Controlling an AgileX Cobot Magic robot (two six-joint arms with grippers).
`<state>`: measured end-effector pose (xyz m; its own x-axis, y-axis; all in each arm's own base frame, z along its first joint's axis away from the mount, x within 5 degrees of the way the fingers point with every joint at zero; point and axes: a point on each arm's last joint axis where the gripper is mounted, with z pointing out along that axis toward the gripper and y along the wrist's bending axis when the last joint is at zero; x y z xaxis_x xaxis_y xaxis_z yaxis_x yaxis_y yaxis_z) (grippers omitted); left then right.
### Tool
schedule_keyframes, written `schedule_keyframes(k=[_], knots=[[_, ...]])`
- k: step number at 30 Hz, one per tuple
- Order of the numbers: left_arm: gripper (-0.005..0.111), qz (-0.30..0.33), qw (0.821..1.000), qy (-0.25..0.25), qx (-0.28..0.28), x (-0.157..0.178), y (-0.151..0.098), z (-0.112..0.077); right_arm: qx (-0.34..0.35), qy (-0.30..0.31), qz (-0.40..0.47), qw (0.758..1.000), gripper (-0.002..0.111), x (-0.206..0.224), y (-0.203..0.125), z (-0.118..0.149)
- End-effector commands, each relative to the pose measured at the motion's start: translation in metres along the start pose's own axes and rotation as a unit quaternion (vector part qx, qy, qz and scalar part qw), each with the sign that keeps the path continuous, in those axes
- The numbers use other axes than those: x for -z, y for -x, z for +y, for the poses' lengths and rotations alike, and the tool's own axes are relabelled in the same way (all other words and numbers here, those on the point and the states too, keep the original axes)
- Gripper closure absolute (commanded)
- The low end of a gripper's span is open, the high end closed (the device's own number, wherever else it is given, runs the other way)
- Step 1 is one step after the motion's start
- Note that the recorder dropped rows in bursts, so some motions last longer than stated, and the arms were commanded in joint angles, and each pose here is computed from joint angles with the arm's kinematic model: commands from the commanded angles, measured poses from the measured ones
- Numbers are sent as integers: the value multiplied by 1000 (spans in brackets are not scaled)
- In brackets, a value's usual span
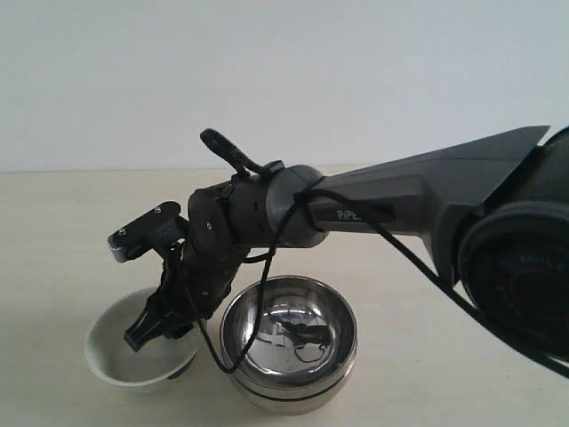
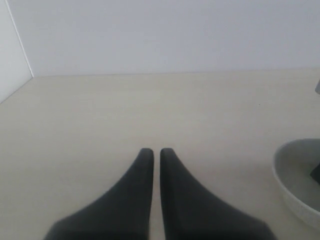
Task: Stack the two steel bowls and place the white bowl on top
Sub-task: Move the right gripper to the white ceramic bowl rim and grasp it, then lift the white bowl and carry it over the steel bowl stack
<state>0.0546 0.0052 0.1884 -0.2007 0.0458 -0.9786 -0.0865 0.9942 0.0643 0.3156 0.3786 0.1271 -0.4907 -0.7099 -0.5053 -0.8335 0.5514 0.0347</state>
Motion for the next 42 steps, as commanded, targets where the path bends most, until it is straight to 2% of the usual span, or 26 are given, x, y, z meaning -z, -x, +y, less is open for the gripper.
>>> schedule_keyframes(k=[1, 3, 12, 20, 24, 30, 36, 42], knots=[[103, -3, 1000, 0, 7, 0, 0, 0, 2, -7, -22, 1000, 95, 1, 5, -2], [103, -3, 1000, 0, 7, 0, 0, 0, 2, -10, -32, 999, 108, 1, 7, -2], [103, -3, 1000, 0, 7, 0, 0, 0, -4, -5, -54, 999, 108, 15, 21, -1], [103, -3, 1000, 0, 7, 0, 0, 0, -5, 6, -97, 995, 108, 90, 56, 5], [103, -3, 1000, 0, 7, 0, 0, 0, -24, -2, -115, 993, 108, 136, 62, -7], [103, -3, 1000, 0, 7, 0, 0, 0, -77, -9, -45, 996, 108, 180, 42, -47], [103, -3, 1000, 0, 7, 0, 0, 0, -131, -14, 51, 990, 108, 189, 9, -91], [103, -3, 1000, 0, 7, 0, 0, 0, -138, -22, 57, 989, 108, 190, -22, -95]])
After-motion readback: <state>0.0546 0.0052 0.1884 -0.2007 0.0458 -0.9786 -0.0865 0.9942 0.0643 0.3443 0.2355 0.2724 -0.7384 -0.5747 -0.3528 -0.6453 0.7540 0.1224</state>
